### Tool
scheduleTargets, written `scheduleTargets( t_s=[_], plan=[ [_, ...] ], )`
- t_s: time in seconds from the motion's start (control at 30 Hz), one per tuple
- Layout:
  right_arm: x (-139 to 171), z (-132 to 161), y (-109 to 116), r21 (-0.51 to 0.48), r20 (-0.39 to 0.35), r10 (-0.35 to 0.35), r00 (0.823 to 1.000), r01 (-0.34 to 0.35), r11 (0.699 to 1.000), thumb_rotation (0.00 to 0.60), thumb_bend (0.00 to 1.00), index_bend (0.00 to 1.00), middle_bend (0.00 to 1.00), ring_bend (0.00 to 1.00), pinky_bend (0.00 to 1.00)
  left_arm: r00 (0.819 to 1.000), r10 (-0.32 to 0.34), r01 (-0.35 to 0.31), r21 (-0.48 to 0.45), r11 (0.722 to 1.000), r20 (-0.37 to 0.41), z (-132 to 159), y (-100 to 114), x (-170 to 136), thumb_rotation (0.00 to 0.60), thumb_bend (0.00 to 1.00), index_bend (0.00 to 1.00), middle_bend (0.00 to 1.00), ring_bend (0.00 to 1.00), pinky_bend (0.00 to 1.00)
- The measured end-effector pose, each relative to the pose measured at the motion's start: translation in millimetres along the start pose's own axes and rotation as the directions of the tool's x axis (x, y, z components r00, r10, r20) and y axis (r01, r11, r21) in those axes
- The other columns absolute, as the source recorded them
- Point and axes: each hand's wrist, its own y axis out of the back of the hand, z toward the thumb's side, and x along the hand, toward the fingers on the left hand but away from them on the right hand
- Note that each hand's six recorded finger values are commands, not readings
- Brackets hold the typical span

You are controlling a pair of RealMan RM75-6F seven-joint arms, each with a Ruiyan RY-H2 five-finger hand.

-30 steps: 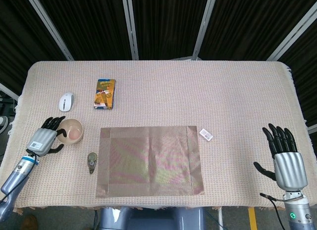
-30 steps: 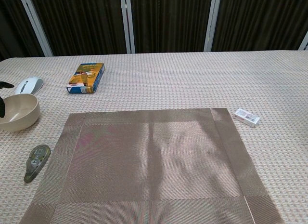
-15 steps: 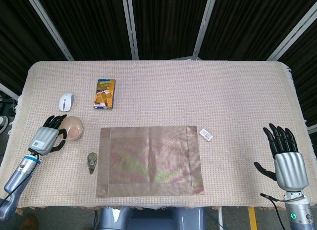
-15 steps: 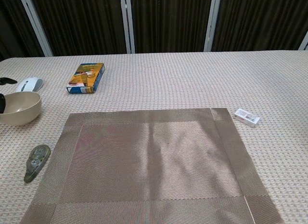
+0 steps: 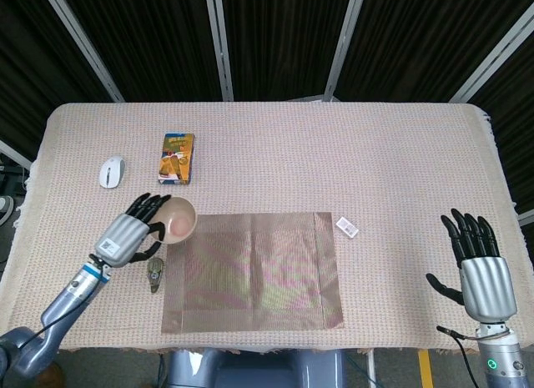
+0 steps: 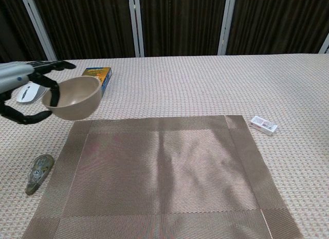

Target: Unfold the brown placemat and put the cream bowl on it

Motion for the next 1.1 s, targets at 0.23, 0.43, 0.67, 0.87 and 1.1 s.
scheduleTargets(
  t_s=[0.23,0.43,0.67,0.87,1.1],
  plan=[
    [1,-5,3,-0.002,0.016,-0.006,1.000,0.006,1.000,0.600,0.00,0.00,0.00,0.00,0.00,0.986,-0.059,0.049,0.064,0.997,0.157,75,-21,29,0.600,0.42,0.62,0.00,0.00,0.00],
    [1,-10,5,-0.003,0.028,-0.011,1.000,0.011,1.000,0.600,0.00,0.00,0.00,0.00,0.00,0.967,-0.106,0.091,0.074,0.993,0.230,114,-42,38,0.600,0.42,0.62,0.00,0.00,0.00],
    [1,-13,8,-0.010,0.033,-0.018,0.999,0.018,1.000,0.600,0.00,0.00,0.00,0.00,0.00,0.961,-0.134,0.113,0.099,0.989,0.242,126,-57,40,0.600,0.29,0.56,0.00,0.00,0.00],
    [1,-13,9,-0.014,0.031,-0.016,0.999,0.017,1.000,0.600,0.00,0.00,0.00,0.00,0.00,0.968,-0.124,0.097,0.133,0.986,0.219,122,-57,39,0.600,0.00,0.08,0.00,0.00,0.00],
    [1,-13,12,-0.014,0.022,-0.023,0.999,0.024,1.000,0.600,0.00,0.00,0.00,0.00,0.00,0.995,0.020,-0.028,0.085,0.996,0.095,87,-17,24,0.600,0.00,0.00,0.00,0.00,0.00]
  ],
)
